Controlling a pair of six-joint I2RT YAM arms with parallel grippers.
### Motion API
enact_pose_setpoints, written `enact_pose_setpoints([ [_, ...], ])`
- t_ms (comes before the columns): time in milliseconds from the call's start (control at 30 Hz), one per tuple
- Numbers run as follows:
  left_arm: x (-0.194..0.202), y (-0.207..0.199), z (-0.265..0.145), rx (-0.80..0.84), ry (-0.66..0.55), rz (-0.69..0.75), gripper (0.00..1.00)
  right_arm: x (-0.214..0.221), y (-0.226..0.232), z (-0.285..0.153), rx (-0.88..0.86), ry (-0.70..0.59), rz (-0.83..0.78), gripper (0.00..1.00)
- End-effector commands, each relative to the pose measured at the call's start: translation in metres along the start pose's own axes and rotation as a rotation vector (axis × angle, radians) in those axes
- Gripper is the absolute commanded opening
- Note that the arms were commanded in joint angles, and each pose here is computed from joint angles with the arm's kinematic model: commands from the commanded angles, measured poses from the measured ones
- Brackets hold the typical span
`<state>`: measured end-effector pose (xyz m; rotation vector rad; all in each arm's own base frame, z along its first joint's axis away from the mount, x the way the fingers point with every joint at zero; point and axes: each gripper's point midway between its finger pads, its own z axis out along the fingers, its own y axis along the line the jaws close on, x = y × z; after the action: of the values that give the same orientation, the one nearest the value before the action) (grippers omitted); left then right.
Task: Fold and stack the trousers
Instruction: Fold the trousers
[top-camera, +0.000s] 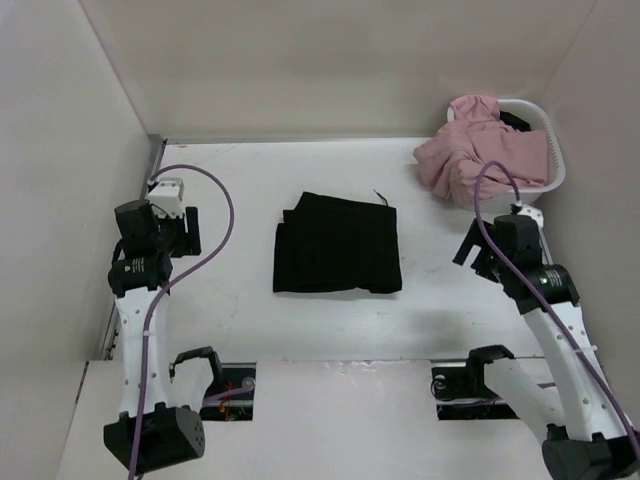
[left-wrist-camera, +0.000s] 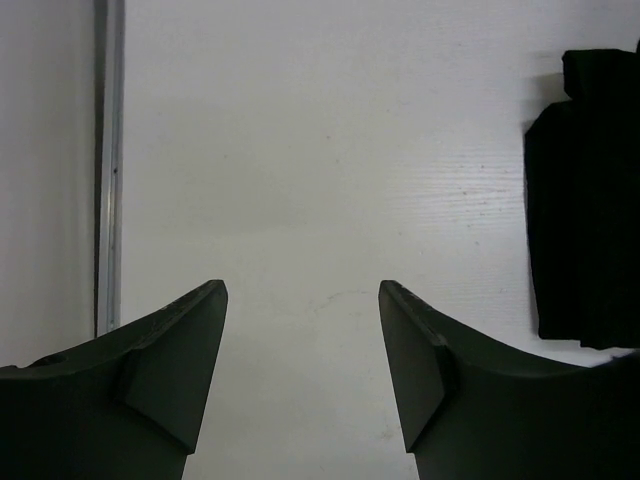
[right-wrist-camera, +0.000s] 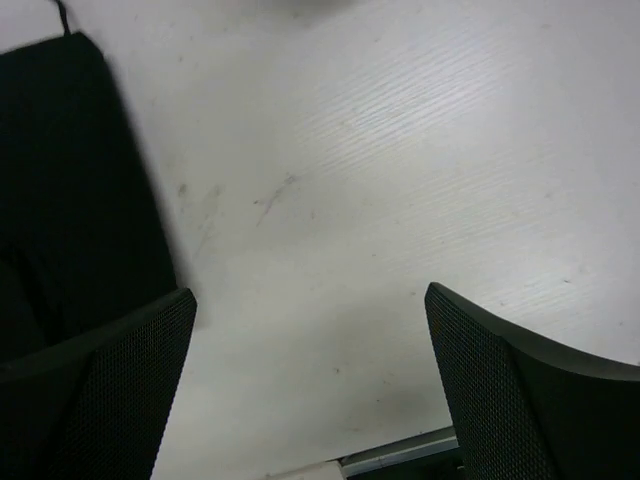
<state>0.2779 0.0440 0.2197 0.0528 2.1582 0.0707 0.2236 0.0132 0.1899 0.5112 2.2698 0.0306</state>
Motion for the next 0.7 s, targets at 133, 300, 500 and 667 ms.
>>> enact_pose_setpoints([
  [133, 0.016, 0.006, -0.008, -0.045, 0.002, -0.071, 0.63, -0.020, -0.020, -0.016, 0.037, -0.073, 0.089, 1.00],
  [300, 0.018, 0.007, -0.011, -0.049, 0.000, -0.070, 0.64, -0.029, -0.013, -0.021, 0.005, -0.088, 0.056, 1.00],
  [500, 0.020, 0.006, -0.012, -0.045, -0.001, -0.068, 0.64, -0.035, -0.016, -0.022, 0.017, -0.101, 0.029, 1.00],
  [667, 0.024, 0.005, -0.010, -0.043, 0.008, -0.067, 0.64, -0.036, -0.016, -0.021, 0.019, -0.101, 0.031, 1.00],
])
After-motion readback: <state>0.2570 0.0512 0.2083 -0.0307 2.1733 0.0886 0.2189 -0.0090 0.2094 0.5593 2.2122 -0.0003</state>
